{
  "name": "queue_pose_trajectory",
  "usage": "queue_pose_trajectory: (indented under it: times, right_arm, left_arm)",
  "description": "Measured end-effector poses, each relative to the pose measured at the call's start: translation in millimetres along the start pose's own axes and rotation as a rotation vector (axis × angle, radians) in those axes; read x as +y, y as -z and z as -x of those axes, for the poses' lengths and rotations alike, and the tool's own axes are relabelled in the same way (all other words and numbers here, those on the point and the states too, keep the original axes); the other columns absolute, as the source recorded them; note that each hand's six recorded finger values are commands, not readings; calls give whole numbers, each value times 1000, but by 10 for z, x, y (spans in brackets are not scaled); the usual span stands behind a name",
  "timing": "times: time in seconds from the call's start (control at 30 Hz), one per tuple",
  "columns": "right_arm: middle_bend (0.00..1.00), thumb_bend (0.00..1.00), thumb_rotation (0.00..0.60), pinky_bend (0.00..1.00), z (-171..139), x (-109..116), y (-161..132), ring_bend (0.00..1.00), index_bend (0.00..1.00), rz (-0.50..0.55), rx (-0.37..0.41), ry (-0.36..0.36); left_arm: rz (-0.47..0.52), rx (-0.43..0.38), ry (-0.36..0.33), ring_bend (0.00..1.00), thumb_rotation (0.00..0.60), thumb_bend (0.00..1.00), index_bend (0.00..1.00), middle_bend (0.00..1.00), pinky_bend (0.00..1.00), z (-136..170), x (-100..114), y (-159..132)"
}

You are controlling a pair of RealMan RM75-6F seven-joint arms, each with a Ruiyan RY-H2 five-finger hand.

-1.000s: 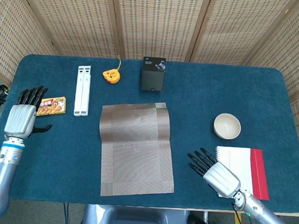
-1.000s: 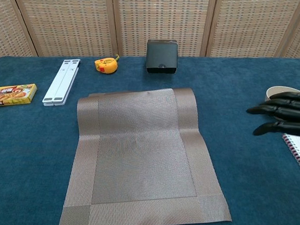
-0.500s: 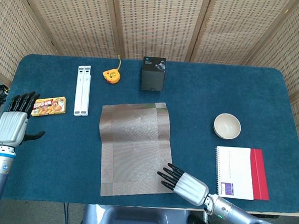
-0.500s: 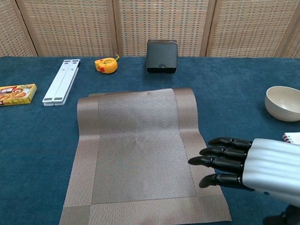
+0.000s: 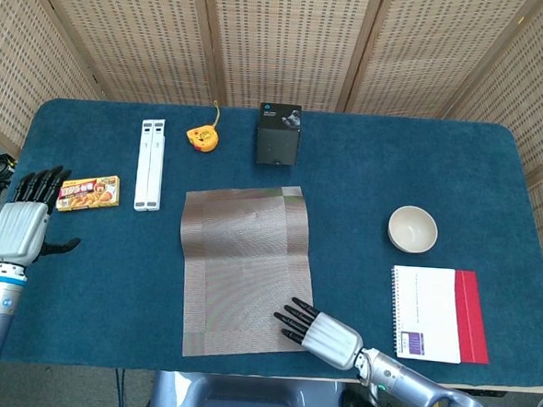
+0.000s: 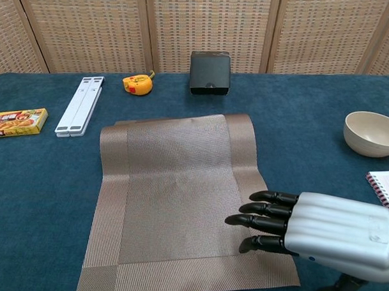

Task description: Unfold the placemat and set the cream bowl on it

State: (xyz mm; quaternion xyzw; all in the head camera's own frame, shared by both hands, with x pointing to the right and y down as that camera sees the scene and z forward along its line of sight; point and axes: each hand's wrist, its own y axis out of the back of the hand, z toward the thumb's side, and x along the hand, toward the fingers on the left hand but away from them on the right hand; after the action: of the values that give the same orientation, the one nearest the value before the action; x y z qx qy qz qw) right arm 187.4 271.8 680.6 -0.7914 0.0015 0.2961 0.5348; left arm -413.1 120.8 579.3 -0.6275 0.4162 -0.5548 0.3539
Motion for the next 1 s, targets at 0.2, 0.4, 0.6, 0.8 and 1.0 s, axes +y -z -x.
queue_pose_trajectory:
  times: [0.2, 0.4, 0.6, 0.8, 1.0]
  right_arm:
    - [0, 0, 600, 0, 88, 10, 23, 0, 230, 10, -12, 12]
    - [0, 3, 600, 0, 177, 52, 58, 0, 233, 14, -31, 34]
    - [0, 105, 600, 0, 237, 42, 62, 0, 234, 22, -36, 34]
    - [0, 307, 600, 0, 266, 35, 36, 0, 241, 24, -28, 38]
    - [0, 664, 600, 0, 300, 61, 53, 0, 254, 31, -36, 57]
  left_arm:
    - [3, 0, 5, 0, 600, 0, 0, 0, 0, -4, -9, 0]
    - [5, 1, 5, 0, 600, 0, 0, 0, 0, -6, -5, 1]
    - [6, 0, 4, 0, 600, 0, 0, 0, 0, -1, -1, -1]
    - [7, -1, 8, 0, 600, 0, 0, 0, 0, 0, -3, 1]
    - [7, -3, 8, 0, 600, 0, 0, 0, 0, 4, -2, -1]
